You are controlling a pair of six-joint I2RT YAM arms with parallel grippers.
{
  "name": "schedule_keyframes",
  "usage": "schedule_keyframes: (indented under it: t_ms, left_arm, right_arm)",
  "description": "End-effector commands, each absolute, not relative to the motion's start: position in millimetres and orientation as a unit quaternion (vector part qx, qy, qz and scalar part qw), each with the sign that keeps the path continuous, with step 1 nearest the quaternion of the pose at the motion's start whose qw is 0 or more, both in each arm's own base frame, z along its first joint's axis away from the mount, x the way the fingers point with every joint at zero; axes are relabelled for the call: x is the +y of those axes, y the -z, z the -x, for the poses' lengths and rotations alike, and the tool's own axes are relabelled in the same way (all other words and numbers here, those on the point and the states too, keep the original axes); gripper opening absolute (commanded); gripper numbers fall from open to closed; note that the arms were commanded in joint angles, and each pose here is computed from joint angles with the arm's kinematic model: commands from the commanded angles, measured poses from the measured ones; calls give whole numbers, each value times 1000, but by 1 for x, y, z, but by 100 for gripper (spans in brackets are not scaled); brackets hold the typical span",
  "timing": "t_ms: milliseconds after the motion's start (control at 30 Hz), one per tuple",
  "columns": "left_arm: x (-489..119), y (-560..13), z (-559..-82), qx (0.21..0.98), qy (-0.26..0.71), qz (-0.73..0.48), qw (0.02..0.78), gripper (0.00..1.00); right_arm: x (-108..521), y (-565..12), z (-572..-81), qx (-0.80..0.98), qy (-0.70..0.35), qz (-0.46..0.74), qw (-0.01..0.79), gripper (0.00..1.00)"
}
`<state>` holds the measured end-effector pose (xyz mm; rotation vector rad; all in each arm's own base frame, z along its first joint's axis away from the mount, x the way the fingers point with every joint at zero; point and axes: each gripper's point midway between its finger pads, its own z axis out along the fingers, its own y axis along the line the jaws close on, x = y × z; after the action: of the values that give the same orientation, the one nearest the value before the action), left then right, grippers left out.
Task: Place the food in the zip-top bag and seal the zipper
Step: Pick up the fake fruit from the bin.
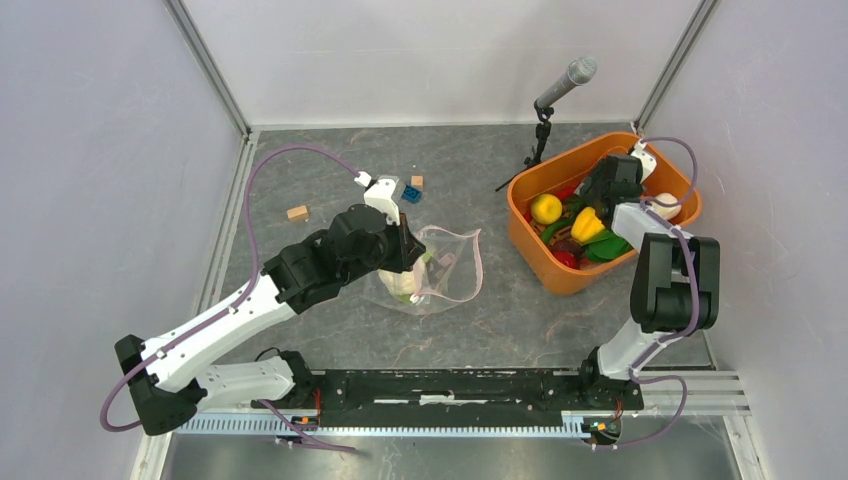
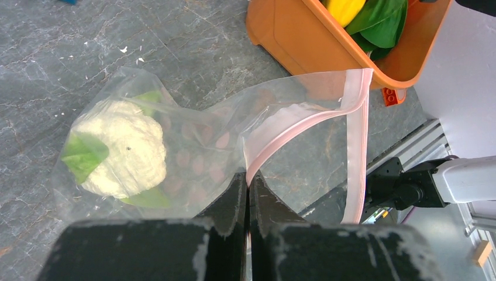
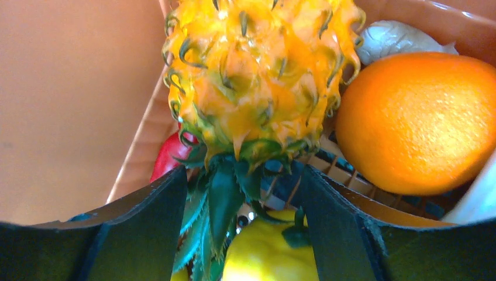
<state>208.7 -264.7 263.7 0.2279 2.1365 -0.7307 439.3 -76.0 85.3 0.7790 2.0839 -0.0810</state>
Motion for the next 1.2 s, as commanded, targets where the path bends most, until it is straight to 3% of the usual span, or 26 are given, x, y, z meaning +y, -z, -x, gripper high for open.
schedule_keyframes:
  t_ms: [0,100,267,367,733,1167]
  left_arm:
    - [-268,-271,-209,846,302,-99,427,2]
    - [-269,-270,-209,847,301,-99,426,2]
    - [-268,-269,-209,848,301,-98,426,2]
    - [-268,-269,-209,847,301,-98,426,2]
    - [-265,-267,-207,848,302,-94,426,2]
    - [-262,-266,-205,846,303,-91,428,2]
  right_arm:
    - [-86,-98,-465,806,30,-330,490,72]
    - [-86,-90,-464,807,30,-329,490,66]
    - [-81,-98,-459,799,17,-314,512,31]
    - [-75,-121,-461,793,1,-290,536,17]
    - [-46,-176,-437,802,-49,-205,559,15]
    - [-20,-198,-362,808,-80,-153,564,12]
